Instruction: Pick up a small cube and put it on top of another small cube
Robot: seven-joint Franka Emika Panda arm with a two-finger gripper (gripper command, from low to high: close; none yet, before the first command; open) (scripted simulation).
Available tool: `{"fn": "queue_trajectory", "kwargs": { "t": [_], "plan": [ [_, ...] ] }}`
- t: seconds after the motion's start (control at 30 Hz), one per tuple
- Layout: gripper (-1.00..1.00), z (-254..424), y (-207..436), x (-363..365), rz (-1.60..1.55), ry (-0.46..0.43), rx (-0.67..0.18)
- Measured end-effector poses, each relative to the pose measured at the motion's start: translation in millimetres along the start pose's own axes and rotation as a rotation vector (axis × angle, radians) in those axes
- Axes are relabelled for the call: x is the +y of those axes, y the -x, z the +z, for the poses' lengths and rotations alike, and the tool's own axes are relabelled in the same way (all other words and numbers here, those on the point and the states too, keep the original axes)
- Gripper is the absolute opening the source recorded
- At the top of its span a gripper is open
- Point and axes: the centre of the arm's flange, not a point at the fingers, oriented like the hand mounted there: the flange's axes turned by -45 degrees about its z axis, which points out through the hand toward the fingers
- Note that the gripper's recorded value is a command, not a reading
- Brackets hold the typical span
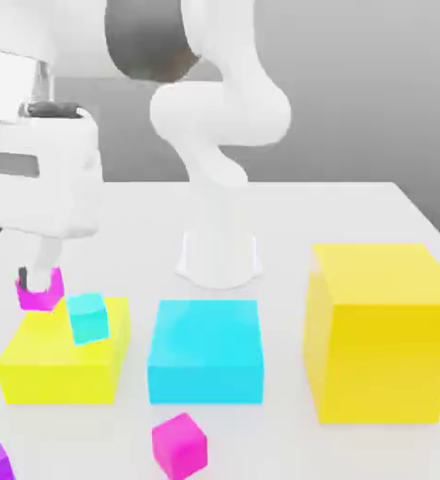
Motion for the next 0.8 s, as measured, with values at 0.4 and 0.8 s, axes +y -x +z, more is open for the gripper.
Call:
{"fn": "queue_trajectory", "kwargs": {
  "t": [0.4,0.8],
  "plan": [
    [0.00,203,29,99,0.237,0.107,-0.219],
    [-1.00,219,33,102,0.242,0.108,-0.223]
  ]
}}
